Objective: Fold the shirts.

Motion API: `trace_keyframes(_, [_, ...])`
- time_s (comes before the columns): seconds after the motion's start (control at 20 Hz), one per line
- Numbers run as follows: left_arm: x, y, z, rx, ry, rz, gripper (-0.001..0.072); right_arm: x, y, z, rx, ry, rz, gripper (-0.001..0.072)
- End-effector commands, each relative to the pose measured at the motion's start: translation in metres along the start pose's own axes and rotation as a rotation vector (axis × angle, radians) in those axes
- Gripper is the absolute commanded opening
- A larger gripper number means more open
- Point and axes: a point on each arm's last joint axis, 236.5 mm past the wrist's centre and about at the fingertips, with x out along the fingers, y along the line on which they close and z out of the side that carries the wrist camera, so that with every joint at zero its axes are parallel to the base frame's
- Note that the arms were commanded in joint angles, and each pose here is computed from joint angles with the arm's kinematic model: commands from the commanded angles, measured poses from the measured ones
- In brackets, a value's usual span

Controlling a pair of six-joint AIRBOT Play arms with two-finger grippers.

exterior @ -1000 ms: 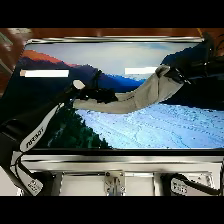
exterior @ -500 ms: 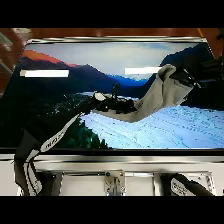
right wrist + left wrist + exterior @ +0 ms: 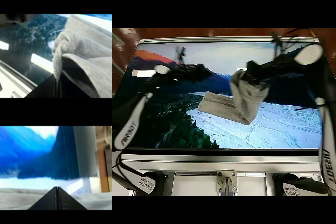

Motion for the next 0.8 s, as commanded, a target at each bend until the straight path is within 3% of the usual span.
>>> trace_keyframes(0.0, [-0.107, 0.008, 0.064, 0.050, -0.134, 0.049, 0.0036, 0.109, 0.023, -0.018, 0.020, 0.019, 0.072, 0.0055])
trace_keyframes(0.15, [-0.162, -0.002, 0.076, 0.087, -0.164, 0.051, 0.0036, 0.188, 0.004, -0.052, 0.152, 0.095, 0.092, 0.0056])
trace_keyframes(0.2, [-0.173, -0.007, 0.075, 0.114, -0.160, 0.048, 0.0036, 0.204, -0.003, -0.057, 0.214, 0.106, 0.107, 0.0092])
trace_keyframes(0.3, [-0.182, -0.013, 0.067, 0.135, -0.128, 0.050, 0.0036, 0.215, -0.007, -0.049, 0.321, 0.082, 0.159, 0.0613])
trace_keyframes(0.55, [-0.173, -0.014, 0.053, 0.177, -0.081, 0.047, 0.0036, 0.139, -0.027, -0.024, 0.242, 0.118, 0.147, 0.0630])
trace_keyframes(0.75, [-0.173, -0.013, 0.054, 0.178, -0.083, 0.051, 0.0036, 0.030, -0.141, -0.061, 0.199, 0.329, -0.297, 0.0630])
